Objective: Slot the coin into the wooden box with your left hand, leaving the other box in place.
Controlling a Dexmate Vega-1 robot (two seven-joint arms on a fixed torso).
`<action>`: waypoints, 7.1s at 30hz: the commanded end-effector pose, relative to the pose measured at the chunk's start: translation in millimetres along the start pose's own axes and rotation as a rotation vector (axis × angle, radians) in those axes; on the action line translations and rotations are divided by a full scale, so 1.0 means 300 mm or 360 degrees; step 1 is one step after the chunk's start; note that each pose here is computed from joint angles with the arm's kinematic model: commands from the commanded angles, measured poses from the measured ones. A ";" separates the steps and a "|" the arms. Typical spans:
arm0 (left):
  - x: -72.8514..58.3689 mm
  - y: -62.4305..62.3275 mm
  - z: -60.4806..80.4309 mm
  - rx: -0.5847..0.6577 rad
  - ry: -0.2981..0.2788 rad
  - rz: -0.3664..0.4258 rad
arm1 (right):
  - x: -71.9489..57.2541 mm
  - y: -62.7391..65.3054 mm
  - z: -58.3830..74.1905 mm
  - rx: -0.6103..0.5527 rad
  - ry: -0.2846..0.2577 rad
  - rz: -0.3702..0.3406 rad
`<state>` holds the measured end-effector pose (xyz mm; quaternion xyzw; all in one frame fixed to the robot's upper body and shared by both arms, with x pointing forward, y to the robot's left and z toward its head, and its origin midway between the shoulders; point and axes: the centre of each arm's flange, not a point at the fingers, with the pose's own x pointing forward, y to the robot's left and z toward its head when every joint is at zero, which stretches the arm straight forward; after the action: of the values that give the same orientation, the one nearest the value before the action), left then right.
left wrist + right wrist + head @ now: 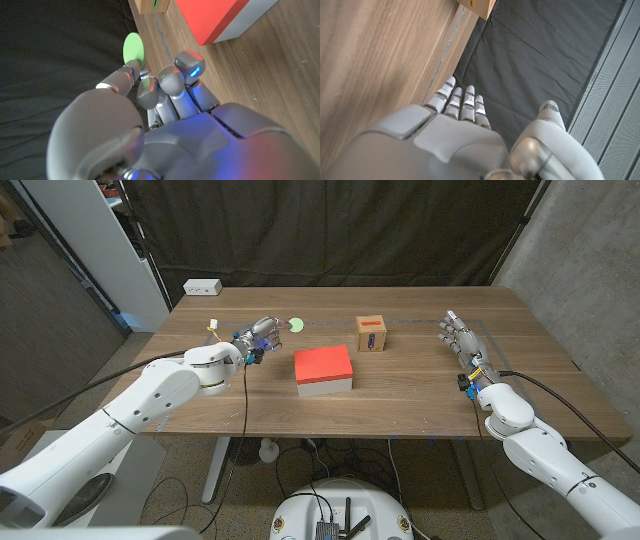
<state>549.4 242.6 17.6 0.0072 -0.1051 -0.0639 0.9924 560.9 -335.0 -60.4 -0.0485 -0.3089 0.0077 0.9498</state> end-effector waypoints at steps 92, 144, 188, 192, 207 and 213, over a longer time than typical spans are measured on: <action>0.361 -0.666 0.424 0.2236 -0.0778 0.0098 | -0.041 -0.064 -0.074 0.0111 0.0013 -0.0078; 0.442 -0.837 0.356 0.2611 -0.0686 -0.0133 | -0.069 -0.068 -0.080 0.0123 0.0013 -0.0109; 0.493 -0.847 0.278 0.2599 -0.0693 -0.0150 | -0.053 -0.069 -0.093 0.0123 0.0030 -0.0111; 0.494 -0.848 0.277 0.2600 -0.0689 -0.0151 | -0.054 -0.072 -0.091 0.0124 0.0032 -0.0111; 0.509 -0.848 0.251 0.2591 -0.0668 -0.0151 | -0.056 -0.079 -0.095 0.0126 0.0041 -0.0113; 0.513 -0.851 0.242 0.2589 -0.0654 -0.0160 | -0.056 -0.080 -0.095 0.0126 0.0036 -0.0112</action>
<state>646.1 -29.6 120.1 0.7121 -0.3055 -0.0079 0.6320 563.5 -360.2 -90.0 -0.0010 -0.2993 -0.0136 0.9541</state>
